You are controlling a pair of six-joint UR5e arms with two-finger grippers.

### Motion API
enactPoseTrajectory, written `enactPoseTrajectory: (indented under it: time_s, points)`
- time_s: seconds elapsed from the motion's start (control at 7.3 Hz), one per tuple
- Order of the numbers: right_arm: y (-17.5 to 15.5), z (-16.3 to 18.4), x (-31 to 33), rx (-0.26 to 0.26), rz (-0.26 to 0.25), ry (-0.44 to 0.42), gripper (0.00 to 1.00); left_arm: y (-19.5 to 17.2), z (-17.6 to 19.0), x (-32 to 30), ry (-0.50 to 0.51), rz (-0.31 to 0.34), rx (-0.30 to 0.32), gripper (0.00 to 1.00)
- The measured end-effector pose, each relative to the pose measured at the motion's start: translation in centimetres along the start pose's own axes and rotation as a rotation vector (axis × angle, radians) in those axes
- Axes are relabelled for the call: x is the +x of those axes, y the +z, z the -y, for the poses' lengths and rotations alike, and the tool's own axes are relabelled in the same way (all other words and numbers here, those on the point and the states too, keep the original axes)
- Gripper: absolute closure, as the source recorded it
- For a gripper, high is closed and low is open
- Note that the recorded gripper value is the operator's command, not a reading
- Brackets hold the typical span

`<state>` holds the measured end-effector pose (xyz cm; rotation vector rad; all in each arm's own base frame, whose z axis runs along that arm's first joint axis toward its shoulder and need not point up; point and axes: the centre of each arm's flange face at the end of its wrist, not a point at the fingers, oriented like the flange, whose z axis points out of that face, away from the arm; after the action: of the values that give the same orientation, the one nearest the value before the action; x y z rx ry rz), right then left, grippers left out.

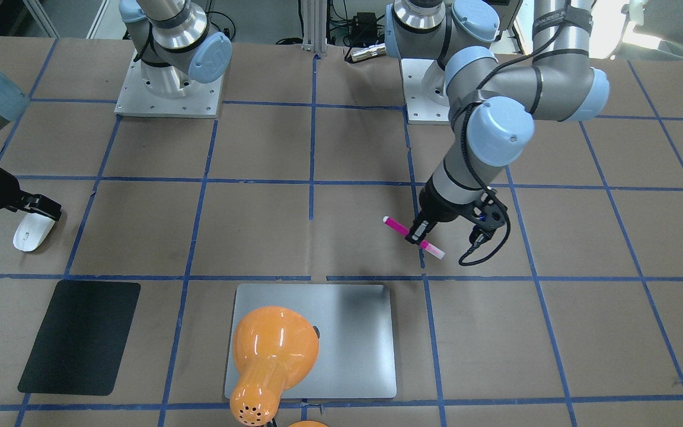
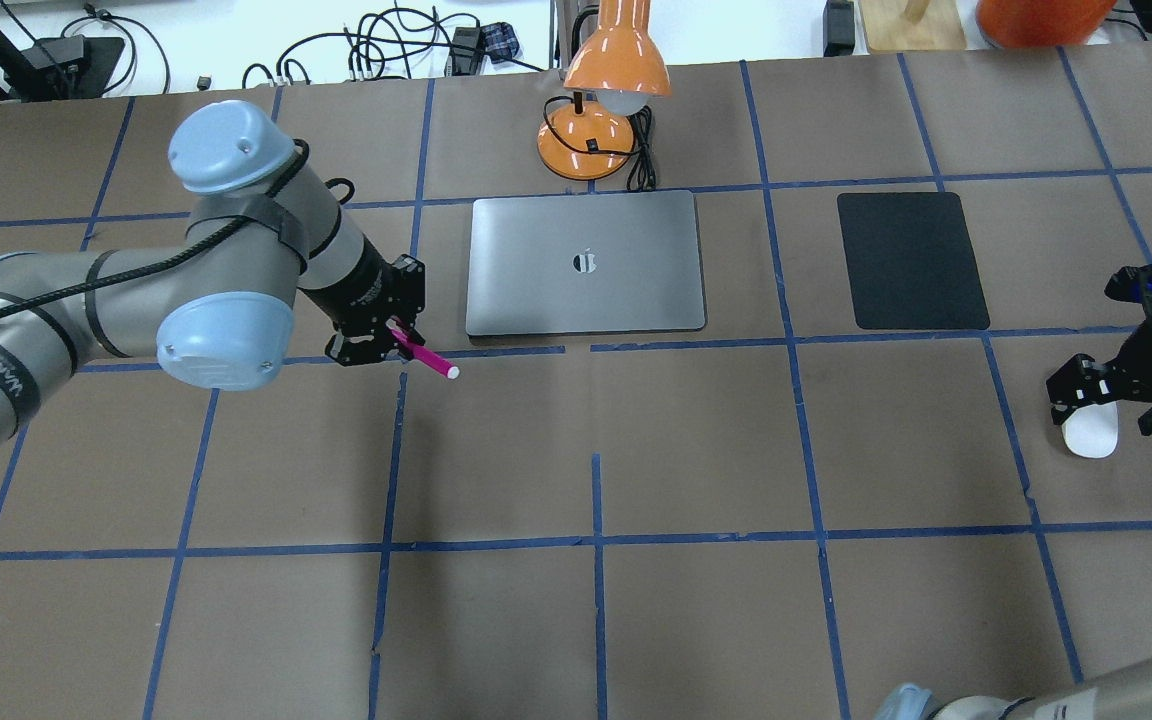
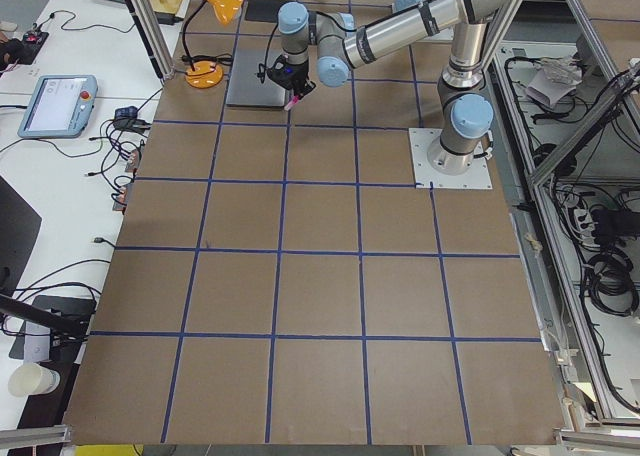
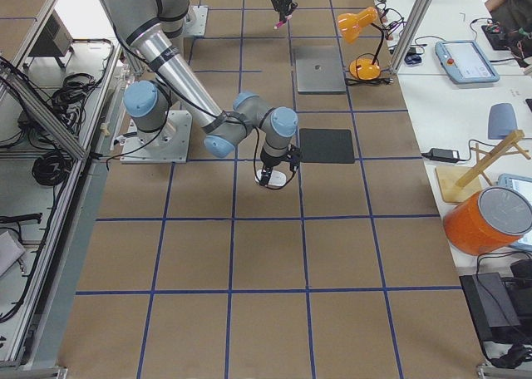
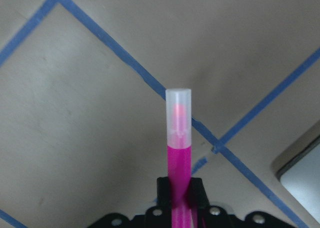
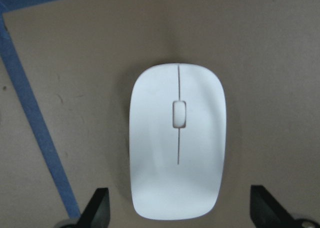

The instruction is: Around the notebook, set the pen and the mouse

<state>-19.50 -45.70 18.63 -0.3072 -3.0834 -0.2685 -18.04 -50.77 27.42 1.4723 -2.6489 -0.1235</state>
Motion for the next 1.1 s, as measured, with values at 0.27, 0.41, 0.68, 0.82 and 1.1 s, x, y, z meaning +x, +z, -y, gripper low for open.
enactPoseTrajectory:
  time_s: [0.27, 0.41, 0.68, 0.82, 1.1]
  points:
    - [0.8, 0.9, 0.3, 0.025, -0.013, 0.0, 0.0, 2.0, -7.2, 1.7, -0.176, 0.014, 0.011, 1.0]
    - [1.3, 1.2, 0.4, 0.031, -0.015, 0.0, 0.25, 3.5, -9.9, 2.1, -0.26, 0.032, 0.016, 1.0]
    - [1.2, 1.2, 0.2, 0.043, -0.01, 0.002, 0.75, 7.2, -12.9, 3.0, -0.382, 0.081, 0.018, 1.0]
    - [0.9, 1.3, 0.1, 0.051, -0.003, 0.0, 0.77, 8.8, -14.0, 4.0, -0.405, 0.098, 0.018, 1.0]
    - [-2.2, 2.2, -0.4, 0.097, -0.01, -0.015, 0.78, 11.2, -15.9, 5.6, -0.403, 0.125, 0.025, 1.0]
